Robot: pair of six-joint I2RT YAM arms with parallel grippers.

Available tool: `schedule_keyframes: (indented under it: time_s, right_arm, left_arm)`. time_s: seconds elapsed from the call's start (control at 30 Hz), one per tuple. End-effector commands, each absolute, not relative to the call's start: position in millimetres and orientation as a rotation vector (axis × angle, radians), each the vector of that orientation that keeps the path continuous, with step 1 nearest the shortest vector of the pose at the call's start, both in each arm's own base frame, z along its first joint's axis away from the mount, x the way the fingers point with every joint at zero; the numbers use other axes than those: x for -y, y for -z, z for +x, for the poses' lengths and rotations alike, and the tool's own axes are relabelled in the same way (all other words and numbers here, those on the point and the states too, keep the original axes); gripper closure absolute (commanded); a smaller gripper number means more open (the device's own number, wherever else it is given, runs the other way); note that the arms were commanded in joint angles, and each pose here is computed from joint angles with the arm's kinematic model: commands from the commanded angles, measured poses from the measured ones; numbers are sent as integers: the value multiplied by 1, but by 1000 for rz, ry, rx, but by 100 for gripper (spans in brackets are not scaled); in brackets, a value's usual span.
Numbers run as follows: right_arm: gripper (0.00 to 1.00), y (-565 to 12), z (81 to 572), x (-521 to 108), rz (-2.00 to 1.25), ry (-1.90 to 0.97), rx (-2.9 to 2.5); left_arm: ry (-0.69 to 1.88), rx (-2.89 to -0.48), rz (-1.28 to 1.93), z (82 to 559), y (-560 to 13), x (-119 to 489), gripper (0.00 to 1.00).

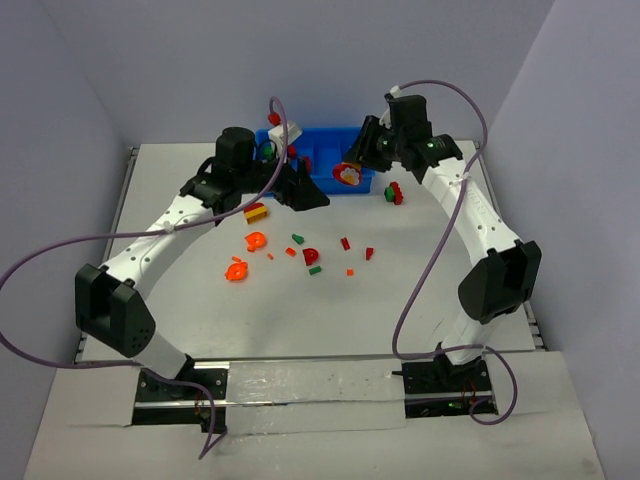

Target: Sort the legos into containers by color

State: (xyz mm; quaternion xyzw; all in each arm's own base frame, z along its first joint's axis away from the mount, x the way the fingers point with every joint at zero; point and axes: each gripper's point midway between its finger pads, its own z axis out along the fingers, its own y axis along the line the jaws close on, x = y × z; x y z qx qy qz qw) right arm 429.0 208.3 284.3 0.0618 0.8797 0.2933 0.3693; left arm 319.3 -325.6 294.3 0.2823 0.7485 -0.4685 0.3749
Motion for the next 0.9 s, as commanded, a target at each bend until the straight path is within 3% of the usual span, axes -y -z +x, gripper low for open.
schedule_keyframes:
  time_s: [0.0,0.27,0.53,0.87]
  right_arm:
    - [100,-310,422,-210,178,-770,-2167]
    - [100,-314,405,-222,163,-823,-2162]
    - [100,-320,392,-234,118,-880,-2156]
    - [100,-308,384,-245,88,-896,-2182]
  left_arm:
    - [1207,-1833,702,330,-321,334,10]
    - [1120,-1872,632,353,-314,342,10]
    - [1133,-1900,590,361,-308,346,3]
    - [1279,-1908,579,354,-307,361,17]
